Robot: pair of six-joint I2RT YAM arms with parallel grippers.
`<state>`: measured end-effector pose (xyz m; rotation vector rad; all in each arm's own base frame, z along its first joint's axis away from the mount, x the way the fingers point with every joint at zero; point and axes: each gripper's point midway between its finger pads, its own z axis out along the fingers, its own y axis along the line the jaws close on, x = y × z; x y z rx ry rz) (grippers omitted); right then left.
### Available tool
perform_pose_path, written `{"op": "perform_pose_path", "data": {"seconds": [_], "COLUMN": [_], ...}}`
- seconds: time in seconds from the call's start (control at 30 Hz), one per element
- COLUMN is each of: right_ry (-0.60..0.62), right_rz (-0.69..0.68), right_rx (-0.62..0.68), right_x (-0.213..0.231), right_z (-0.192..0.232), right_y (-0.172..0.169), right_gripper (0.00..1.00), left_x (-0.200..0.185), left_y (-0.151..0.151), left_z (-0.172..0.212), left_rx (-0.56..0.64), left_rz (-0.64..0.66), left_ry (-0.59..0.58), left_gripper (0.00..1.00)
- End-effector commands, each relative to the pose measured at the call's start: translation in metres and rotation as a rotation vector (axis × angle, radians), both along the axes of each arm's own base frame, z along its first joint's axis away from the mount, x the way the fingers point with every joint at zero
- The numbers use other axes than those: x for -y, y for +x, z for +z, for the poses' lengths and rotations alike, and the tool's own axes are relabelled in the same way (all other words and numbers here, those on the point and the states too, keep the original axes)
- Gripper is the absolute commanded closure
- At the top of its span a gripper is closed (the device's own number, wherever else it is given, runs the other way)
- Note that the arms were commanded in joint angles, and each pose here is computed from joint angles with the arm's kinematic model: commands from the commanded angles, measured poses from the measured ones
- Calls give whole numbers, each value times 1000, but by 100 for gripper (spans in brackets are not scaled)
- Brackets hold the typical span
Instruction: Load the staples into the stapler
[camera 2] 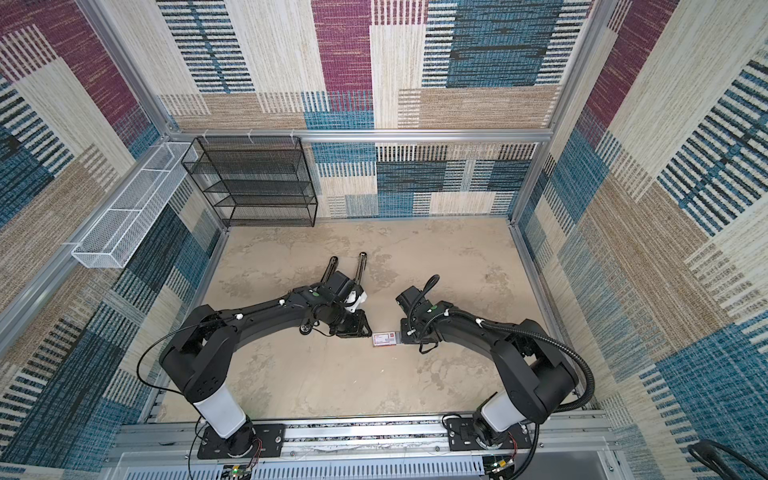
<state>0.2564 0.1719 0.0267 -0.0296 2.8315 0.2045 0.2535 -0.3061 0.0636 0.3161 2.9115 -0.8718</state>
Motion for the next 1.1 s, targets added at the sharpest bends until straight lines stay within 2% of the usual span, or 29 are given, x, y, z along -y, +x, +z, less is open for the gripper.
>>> {"op": "perform_pose_path", "data": {"seconds": [0.0,0.4,0.77,0.9,1.07], "right_ry": [-5,0,61,204,460], "right_rz": [5,7,4,62,192], "right_rx": [3,17,111,229,351], "right_x": [0,0,-3,-21,-51], "right_z": [-1,8,46,86,143], "right_y": [1,2,7,18,29], "right_gripper": [85,99,100,100,100], "left_x": [1,2,1,2,-10], "left_y": [1,1,6,16,39], "left_z": [1,-2,15,47,113], "left_rx": [-3,-11,30,97,216], "left_rz": [14,12,25,45,116], "left_ry": [-10,-9,-29,-103,-312], "left_gripper": [68,68,68,68,64]}}
